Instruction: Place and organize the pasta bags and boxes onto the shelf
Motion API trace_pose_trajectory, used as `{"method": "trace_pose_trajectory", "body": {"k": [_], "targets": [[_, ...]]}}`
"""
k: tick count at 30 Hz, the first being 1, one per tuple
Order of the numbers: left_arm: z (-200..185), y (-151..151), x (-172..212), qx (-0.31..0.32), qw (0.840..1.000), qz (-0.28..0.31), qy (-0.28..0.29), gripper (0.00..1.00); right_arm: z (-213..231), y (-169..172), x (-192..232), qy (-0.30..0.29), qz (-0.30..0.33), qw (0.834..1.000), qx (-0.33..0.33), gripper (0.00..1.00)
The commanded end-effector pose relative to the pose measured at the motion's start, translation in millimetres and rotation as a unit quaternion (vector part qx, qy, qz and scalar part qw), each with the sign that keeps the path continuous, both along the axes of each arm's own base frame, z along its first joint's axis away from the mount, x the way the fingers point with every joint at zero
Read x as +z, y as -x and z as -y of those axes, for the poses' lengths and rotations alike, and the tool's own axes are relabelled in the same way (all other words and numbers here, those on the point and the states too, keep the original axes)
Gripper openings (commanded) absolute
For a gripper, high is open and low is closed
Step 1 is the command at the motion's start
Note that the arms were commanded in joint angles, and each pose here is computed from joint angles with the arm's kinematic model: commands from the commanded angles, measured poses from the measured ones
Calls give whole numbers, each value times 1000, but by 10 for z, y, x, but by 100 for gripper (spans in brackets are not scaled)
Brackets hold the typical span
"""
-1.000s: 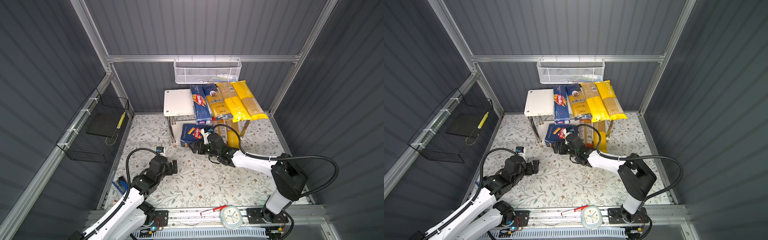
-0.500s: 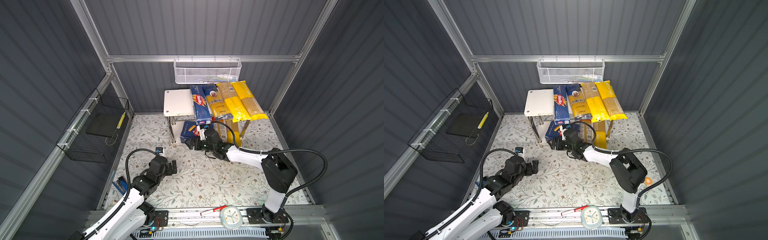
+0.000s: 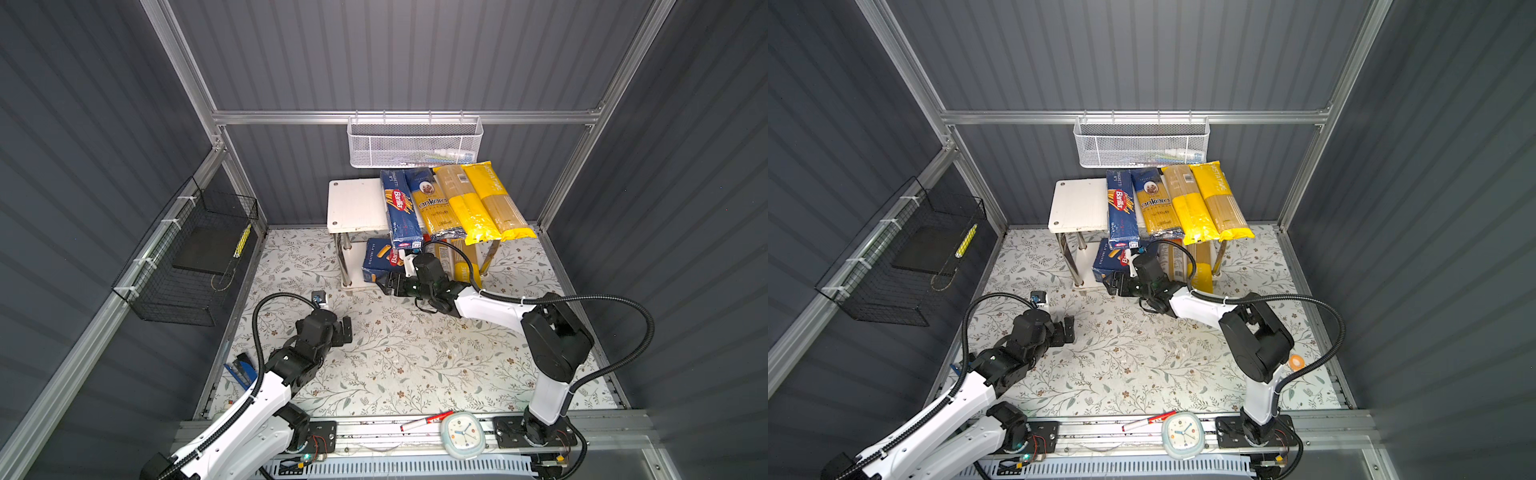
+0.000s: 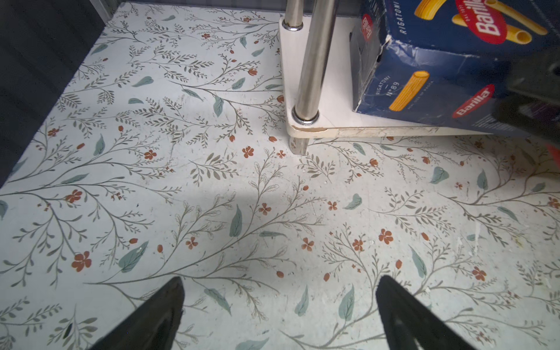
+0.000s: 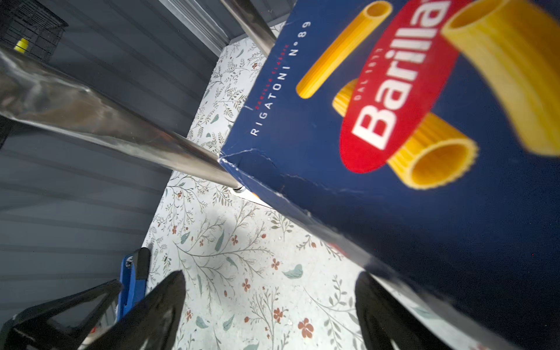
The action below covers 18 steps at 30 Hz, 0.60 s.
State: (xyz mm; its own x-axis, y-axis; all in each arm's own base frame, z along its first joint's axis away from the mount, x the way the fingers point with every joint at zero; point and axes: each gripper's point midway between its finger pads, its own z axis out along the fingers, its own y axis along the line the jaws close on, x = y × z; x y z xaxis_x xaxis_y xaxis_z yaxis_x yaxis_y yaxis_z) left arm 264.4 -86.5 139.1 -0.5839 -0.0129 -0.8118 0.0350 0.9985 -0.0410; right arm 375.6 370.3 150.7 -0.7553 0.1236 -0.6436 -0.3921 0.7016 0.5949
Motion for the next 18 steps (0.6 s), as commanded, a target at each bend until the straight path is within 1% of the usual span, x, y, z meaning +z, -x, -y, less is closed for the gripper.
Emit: {"method": "trace_pose_trajectory", "body": {"k": [1,8,12,16,18], "targets": [[-55,-128,241,16,999,36,-11,100,182,18,39,26,14,999,-12,86],[-233,-267,288,40,998,45,-15,100,453,53,10,37,9,999,-30,87],[-390,-408,238,70,996,52,-7,100,662,223,63,61,17,997,-34,88],[-509,-618,89,92,994,50,-5,100,1107,419,94,91,29,993,-73,90],[-618,-732,-8,108,993,39,-5,100,1492,526,111,106,29,988,-111,93]]}}
